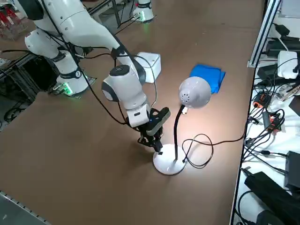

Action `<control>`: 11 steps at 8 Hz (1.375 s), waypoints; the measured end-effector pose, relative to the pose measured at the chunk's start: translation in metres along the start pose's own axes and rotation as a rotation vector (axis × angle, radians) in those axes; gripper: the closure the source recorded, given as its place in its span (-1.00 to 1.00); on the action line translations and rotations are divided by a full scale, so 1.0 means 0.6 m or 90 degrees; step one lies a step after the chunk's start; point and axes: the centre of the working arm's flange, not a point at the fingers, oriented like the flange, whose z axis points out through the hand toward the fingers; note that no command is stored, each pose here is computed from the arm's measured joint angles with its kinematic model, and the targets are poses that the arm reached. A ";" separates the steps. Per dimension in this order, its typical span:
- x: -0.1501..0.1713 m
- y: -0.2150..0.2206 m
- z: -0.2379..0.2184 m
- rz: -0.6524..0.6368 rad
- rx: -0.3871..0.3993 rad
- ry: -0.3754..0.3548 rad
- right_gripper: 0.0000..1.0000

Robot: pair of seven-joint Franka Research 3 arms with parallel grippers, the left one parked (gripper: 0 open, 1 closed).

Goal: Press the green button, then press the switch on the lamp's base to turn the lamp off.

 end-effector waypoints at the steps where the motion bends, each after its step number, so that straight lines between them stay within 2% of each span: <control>1: -0.001 -0.002 0.003 0.000 0.000 0.002 0.97; 11: -0.006 -0.004 0.013 0.001 0.001 0.008 0.97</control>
